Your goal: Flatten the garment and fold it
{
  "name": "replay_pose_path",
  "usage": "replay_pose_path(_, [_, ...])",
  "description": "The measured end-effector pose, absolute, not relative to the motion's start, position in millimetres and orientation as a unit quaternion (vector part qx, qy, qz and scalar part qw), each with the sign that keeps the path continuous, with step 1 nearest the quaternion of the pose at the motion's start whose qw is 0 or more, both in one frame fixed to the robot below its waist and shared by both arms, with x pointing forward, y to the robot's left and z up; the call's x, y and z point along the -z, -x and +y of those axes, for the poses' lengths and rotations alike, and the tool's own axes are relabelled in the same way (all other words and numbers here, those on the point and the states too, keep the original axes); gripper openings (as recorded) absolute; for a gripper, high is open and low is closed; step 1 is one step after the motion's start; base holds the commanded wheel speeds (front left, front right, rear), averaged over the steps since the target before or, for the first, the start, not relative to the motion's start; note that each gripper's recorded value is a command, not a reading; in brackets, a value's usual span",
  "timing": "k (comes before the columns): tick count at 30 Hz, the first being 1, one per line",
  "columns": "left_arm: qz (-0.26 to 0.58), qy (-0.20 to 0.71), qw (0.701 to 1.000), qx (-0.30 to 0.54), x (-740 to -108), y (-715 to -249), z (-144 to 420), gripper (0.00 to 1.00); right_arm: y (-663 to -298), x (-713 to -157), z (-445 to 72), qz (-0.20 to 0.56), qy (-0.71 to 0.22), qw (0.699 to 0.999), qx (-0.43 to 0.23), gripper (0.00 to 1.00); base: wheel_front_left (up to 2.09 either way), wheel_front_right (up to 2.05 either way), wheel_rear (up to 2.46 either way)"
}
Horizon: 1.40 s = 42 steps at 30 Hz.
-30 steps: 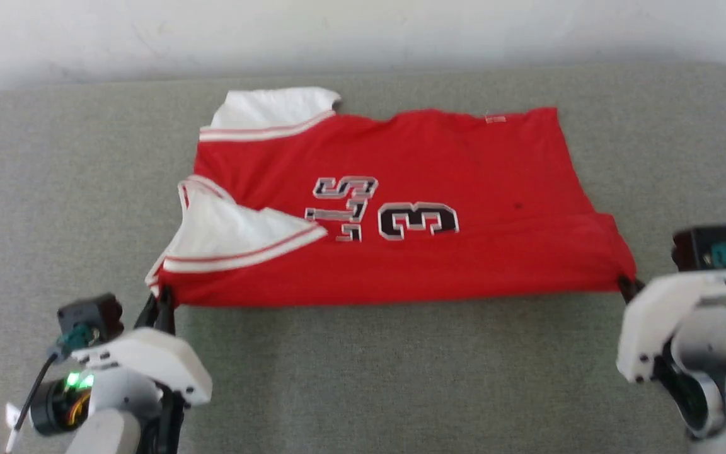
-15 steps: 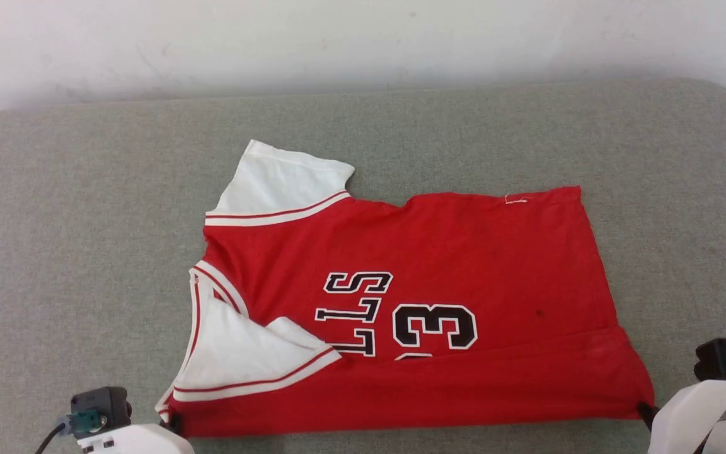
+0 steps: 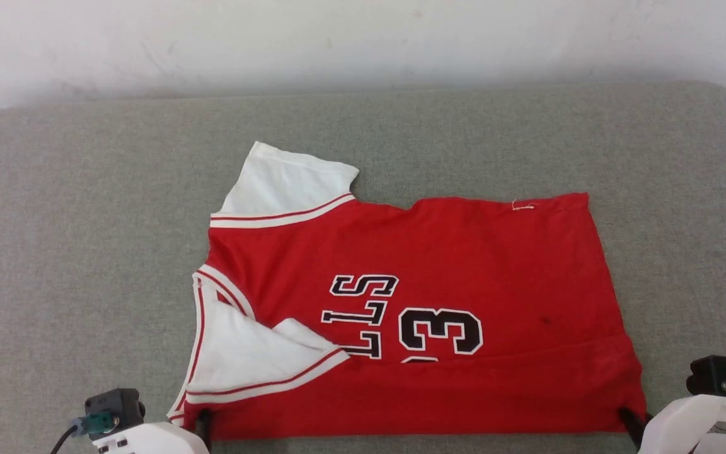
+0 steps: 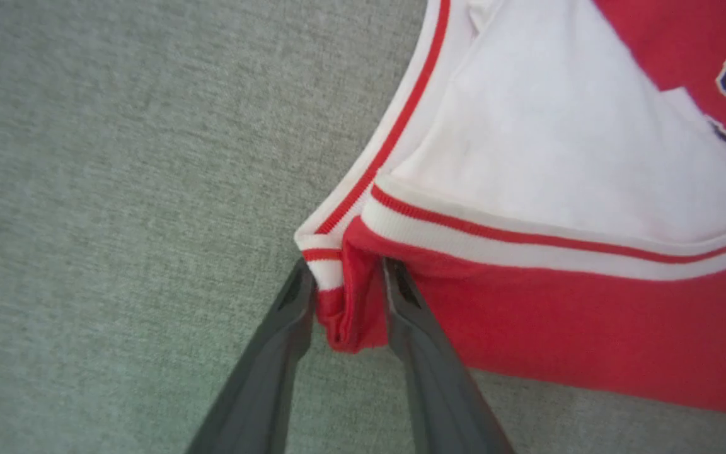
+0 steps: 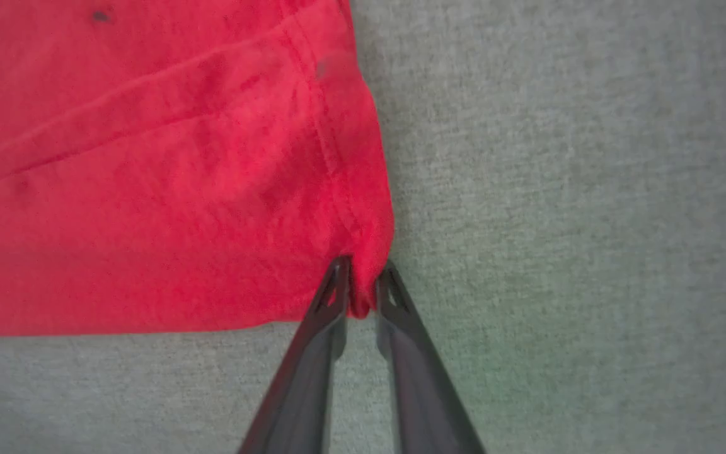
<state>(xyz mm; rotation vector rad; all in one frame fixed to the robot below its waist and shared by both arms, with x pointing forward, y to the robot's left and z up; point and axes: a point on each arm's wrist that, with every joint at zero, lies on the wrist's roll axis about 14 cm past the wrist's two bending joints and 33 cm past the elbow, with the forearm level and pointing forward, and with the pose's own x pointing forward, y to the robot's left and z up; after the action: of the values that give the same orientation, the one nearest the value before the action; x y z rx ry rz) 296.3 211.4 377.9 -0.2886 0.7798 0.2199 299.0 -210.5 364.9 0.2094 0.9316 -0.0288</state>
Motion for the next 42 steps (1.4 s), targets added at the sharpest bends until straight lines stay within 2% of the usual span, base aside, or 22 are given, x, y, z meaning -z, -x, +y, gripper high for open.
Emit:
replay_pose_path(5, [0.311,0.146,0.934,-0.104,-401,-309,215,1.0,-317,-392,-212,0.356,-0.12,0.926,0.017,1.0,0.0,0.0,0.0])
replay_pose_path(12, [0.148,0.066,0.984,-0.077,-465,-361,228,1.0,-354,-453,-217,0.168,-0.091,0.981,0.021,1.0,0.0,0.0,0.0])
replay_pose_path(17, [0.054,0.009,0.998,-0.009,-504,-409,214,1.0,-379,-492,-204,0.055,-0.061,0.997,0.0,1.0,0.0,0.0,0.0])
replay_pose_path(21, [0.022,-0.013,0.999,0.043,-520,-450,196,1.0,-391,-503,-192,0.014,-0.053,0.998,-0.018,1.0,0.0,0.0,0.0])
replay_pose_path(29, [0.067,-0.026,0.992,0.107,-518,-530,175,1.0,-413,-502,-182,0.002,-0.043,0.998,-0.041,1.0,0.0,0.0,0.0])
replay_pose_path(36, [0.196,-0.023,0.973,0.123,-485,-580,164,1.0,-429,-496,-187,0.005,-0.036,0.999,-0.039,1.0,0.0,0.0,0.0])
replay_pose_path(42, [0.33,-0.023,0.939,0.091,-439,-596,169,1.0,-435,-480,-186,0.025,-0.039,0.998,-0.041,1.0,0.0,0.0,0.0])
